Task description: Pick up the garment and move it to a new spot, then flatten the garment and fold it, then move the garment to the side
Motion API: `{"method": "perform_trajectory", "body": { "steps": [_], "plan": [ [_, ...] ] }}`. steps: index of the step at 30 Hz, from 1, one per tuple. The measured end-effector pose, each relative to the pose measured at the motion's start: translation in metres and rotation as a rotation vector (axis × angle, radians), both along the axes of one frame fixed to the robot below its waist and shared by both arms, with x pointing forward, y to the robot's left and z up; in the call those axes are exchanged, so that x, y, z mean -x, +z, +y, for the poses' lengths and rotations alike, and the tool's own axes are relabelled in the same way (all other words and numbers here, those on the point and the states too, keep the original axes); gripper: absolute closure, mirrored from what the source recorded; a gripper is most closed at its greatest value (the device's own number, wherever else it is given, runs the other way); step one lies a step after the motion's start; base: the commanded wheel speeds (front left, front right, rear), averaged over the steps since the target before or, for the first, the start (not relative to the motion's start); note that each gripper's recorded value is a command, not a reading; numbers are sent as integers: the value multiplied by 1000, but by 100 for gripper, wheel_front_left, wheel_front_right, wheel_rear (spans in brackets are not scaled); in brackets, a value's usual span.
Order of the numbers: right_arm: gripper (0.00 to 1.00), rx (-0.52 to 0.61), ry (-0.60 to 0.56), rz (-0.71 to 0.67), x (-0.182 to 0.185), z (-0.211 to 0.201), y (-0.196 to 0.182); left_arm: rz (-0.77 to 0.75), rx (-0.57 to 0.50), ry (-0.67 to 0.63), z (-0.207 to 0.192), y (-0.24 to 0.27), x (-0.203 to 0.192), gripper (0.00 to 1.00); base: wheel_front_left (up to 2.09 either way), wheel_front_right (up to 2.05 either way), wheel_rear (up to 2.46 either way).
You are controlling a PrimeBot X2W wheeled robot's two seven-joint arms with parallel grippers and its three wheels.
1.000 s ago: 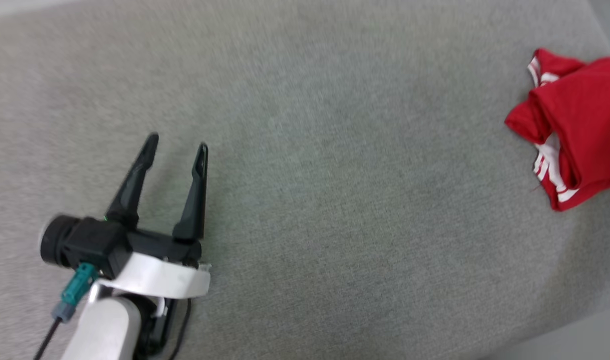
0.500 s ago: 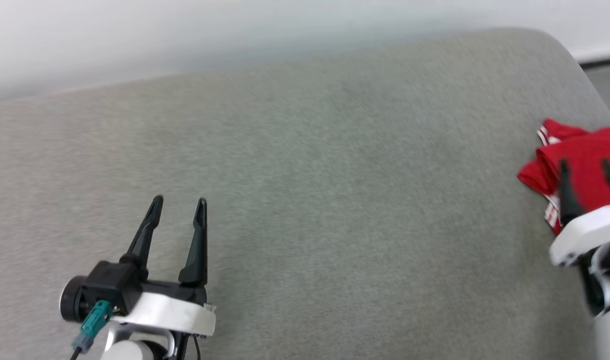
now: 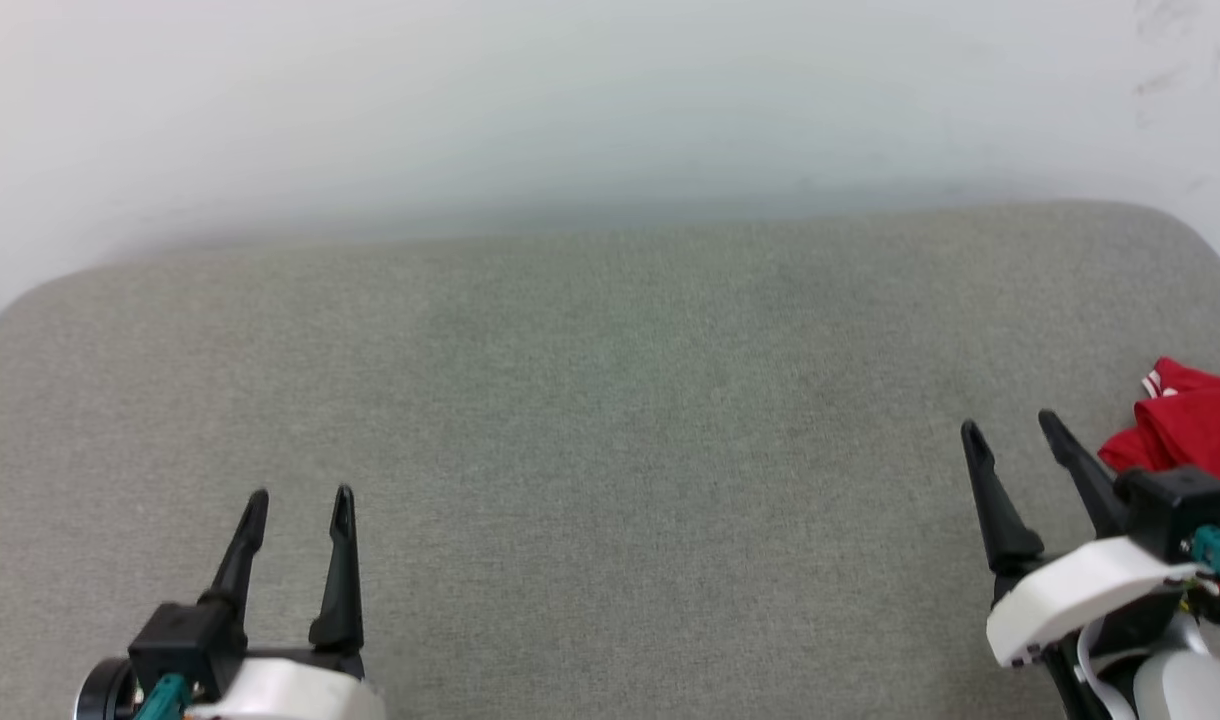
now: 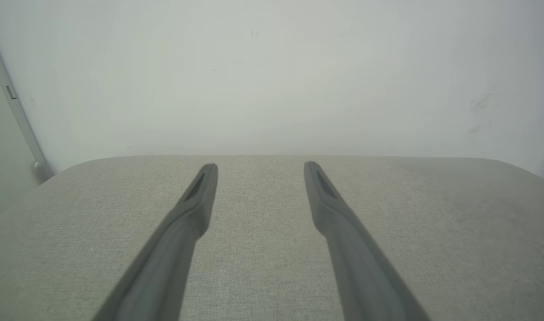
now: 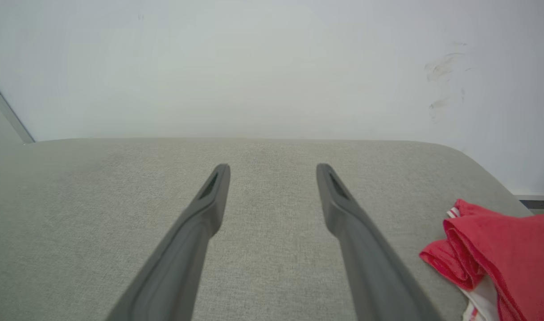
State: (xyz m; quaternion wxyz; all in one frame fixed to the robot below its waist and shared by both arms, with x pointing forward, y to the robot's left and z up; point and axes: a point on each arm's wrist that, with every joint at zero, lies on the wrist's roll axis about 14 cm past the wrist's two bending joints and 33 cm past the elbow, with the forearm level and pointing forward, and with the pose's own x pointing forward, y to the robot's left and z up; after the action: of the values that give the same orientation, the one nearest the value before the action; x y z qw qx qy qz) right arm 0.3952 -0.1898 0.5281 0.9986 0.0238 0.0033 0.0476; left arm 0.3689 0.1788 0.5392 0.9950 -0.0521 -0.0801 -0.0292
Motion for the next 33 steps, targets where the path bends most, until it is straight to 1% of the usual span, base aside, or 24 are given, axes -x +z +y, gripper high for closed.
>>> {"method": "perform_trajectory", "body": {
  "steps": [5, 13, 22, 33],
  "plan": [
    [0, -5, 28, -12, 22, 10, 8, 10, -9, 25, 8, -3, 22, 0, 0, 0, 0],
    [0, -1, 15, -24, 46, 8, 15, 16, 5, 32, 8, -6, 36, 0, 0, 0, 0],
    [0, -3, 10, -41, 52, 11, 22, 26, 2, 27, 7, -10, 37, 0, 0, 0, 0],
    [0, -6, 11, -40, 52, 12, 20, 35, -4, 22, 8, -13, 35, 0, 0, 0, 0]
  ]
}}
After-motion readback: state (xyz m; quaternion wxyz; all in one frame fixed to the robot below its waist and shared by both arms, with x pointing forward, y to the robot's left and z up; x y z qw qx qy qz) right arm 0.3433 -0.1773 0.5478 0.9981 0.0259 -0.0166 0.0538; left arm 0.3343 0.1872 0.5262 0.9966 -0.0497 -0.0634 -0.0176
